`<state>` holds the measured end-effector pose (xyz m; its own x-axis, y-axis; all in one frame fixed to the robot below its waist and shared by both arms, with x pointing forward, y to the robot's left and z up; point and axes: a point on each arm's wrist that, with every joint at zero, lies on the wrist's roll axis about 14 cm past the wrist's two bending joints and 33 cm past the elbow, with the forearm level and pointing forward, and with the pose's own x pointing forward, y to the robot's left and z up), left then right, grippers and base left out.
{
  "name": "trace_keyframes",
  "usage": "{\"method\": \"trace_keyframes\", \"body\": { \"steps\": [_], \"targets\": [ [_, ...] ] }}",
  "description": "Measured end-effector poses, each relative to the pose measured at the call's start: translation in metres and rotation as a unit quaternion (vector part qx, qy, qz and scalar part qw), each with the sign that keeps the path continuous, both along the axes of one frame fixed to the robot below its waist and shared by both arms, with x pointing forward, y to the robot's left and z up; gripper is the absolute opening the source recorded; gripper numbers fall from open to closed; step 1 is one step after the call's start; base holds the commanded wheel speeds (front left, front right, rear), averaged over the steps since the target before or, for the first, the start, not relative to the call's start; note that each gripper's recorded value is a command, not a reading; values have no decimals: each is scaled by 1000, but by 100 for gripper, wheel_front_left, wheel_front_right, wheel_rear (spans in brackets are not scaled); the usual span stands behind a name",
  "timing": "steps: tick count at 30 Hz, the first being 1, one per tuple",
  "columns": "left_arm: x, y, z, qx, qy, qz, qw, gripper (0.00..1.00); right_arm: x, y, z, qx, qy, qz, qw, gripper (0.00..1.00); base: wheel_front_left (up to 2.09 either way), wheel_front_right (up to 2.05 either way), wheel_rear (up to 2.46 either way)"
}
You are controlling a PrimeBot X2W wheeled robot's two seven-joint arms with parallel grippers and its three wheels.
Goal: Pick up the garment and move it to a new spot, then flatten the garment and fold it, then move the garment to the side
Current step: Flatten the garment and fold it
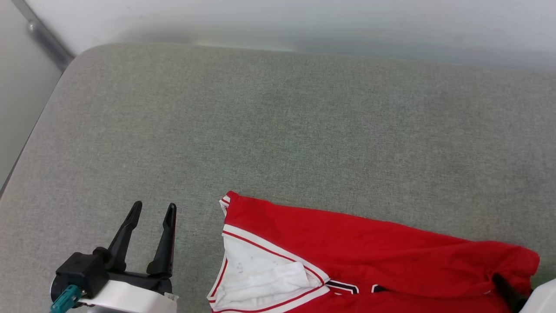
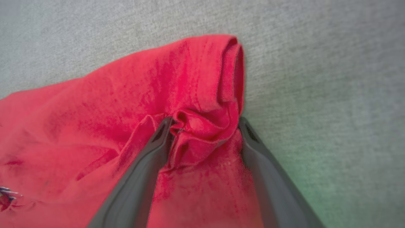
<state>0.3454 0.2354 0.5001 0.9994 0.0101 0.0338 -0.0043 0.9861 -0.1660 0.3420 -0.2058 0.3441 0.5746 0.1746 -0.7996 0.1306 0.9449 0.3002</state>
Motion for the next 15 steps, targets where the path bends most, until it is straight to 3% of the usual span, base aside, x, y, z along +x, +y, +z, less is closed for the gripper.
{"method": "trace_keyframes", "body": {
  "steps": [2, 3, 5, 15],
  "targets": [
    [0, 0, 0, 1, 0, 0, 1000, 100, 0, 5, 0, 6, -4, 3, 1000, 100, 0, 0, 0],
    [-1, 0, 0, 2, -1, -1, 1000, 100, 0, 7, 1, 8, -7, 5, 1000, 49, 0, 0, 0],
    [-1, -1, 1, 2, -3, -4, 1000, 100, 1, 10, 3, 10, -20, 5, 1000, 0, 0, 0, 0],
    [-1, -7, 6, 3, -12, -19, 1000, 100, 13, -8, 21, -11, -88, -17, 996, 0, 0, 0, 0]
  ]
}}
